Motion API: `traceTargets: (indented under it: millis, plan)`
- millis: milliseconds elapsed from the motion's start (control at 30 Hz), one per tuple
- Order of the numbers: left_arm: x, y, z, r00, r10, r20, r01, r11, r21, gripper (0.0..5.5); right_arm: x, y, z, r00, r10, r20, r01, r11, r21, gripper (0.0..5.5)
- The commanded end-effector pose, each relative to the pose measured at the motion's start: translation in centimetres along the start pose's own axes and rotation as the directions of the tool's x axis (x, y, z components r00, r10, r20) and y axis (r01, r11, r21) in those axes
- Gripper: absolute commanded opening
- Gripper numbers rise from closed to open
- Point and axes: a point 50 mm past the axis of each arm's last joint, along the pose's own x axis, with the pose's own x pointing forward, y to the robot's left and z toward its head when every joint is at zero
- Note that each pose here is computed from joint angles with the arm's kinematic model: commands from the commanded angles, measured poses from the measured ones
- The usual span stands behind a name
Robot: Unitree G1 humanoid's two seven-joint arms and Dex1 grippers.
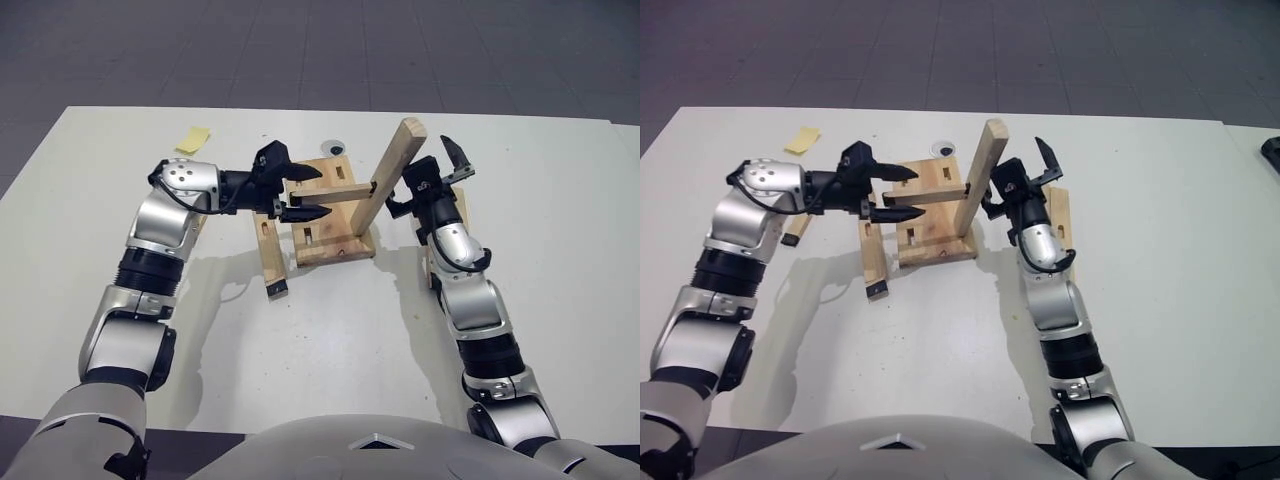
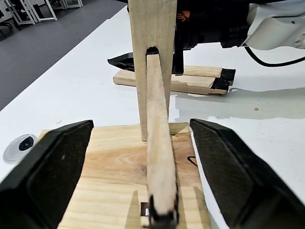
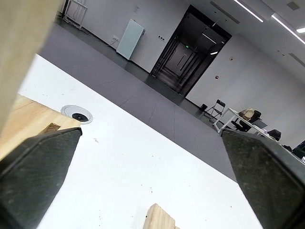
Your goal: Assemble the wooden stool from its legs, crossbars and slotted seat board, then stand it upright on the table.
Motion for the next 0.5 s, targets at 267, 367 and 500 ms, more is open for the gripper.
traceTargets:
  millis: [267,367,500]
  plan:
    - [-8.9,0.7,8.7,0.869,0.181,0.461,-0.203,0.979,-0.001,5.37,-0.9,-5.2,-1.3,0.978,-0.183,-0.096,0.191,0.978,0.086,5.4]
    - [-10.0,-0.2,8.7,0.769,0.35,0.535,-0.363,0.928,-0.085,5.37,-1.8,-6.4,-2.4,0.969,-0.171,-0.18,0.192,0.976,0.105,5.4]
    - [-9.1,-1.3,7.4,0.661,0.531,0.53,-0.504,0.837,-0.211,5.37,-3.7,-6.1,-4.6,0.946,-0.109,-0.304,0.154,0.98,0.127,5.4]
